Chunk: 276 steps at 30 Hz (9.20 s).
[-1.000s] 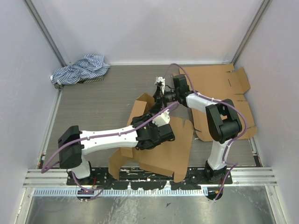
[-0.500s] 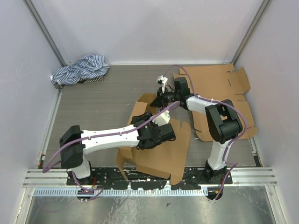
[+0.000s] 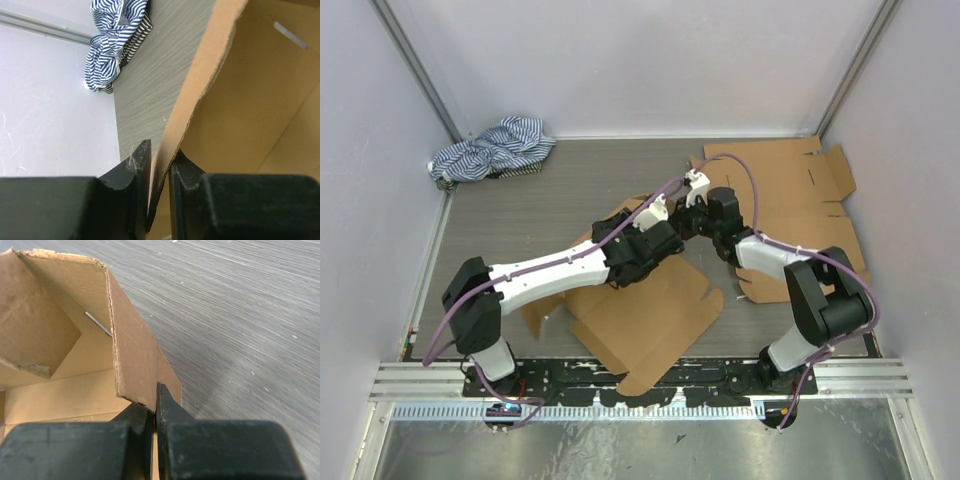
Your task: Fold the paper box
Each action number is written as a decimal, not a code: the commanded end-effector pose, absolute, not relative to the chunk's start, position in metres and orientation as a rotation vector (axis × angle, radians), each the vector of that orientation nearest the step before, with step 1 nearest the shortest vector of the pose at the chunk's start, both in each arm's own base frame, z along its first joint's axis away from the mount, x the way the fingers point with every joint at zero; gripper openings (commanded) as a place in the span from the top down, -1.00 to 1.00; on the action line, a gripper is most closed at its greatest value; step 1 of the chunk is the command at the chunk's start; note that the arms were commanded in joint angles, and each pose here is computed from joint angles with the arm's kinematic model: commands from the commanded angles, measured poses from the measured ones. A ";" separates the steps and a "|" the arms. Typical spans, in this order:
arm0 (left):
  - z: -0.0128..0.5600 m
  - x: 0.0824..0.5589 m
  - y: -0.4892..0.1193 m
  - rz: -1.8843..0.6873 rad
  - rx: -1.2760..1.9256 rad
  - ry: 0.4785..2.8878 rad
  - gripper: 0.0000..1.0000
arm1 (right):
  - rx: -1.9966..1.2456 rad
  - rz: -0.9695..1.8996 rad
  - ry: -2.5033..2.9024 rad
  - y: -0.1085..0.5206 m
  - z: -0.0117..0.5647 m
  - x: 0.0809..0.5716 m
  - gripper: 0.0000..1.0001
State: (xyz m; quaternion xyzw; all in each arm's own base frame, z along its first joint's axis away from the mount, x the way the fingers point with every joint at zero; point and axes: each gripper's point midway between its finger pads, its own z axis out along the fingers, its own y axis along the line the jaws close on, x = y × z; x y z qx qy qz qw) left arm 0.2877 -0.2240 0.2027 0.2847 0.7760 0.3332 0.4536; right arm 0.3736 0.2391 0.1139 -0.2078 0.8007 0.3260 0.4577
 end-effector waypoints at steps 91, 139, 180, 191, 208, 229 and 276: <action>0.163 0.393 -0.179 0.567 0.251 2.004 0.06 | -0.632 0.581 1.941 0.252 0.132 0.343 0.28; 0.165 0.390 -0.185 0.566 0.270 2.015 0.09 | -0.890 1.171 1.559 0.229 0.178 0.372 -0.11; 0.167 0.386 -0.195 0.528 0.299 2.029 0.11 | -0.769 0.939 1.560 0.310 0.170 0.358 -0.07; 0.169 0.385 -0.196 0.523 0.305 2.024 0.11 | -0.427 0.727 1.638 0.293 0.170 0.366 0.81; 0.208 0.381 -0.187 0.528 0.245 1.944 0.03 | -0.181 0.300 1.739 0.258 0.160 0.364 0.98; 0.233 0.340 -0.094 0.140 -0.188 2.315 -0.02 | -0.223 0.411 2.473 0.210 0.141 0.380 0.98; 0.160 0.261 -0.058 0.010 -0.477 2.442 -0.03 | -0.113 0.400 2.675 0.207 0.058 0.357 0.77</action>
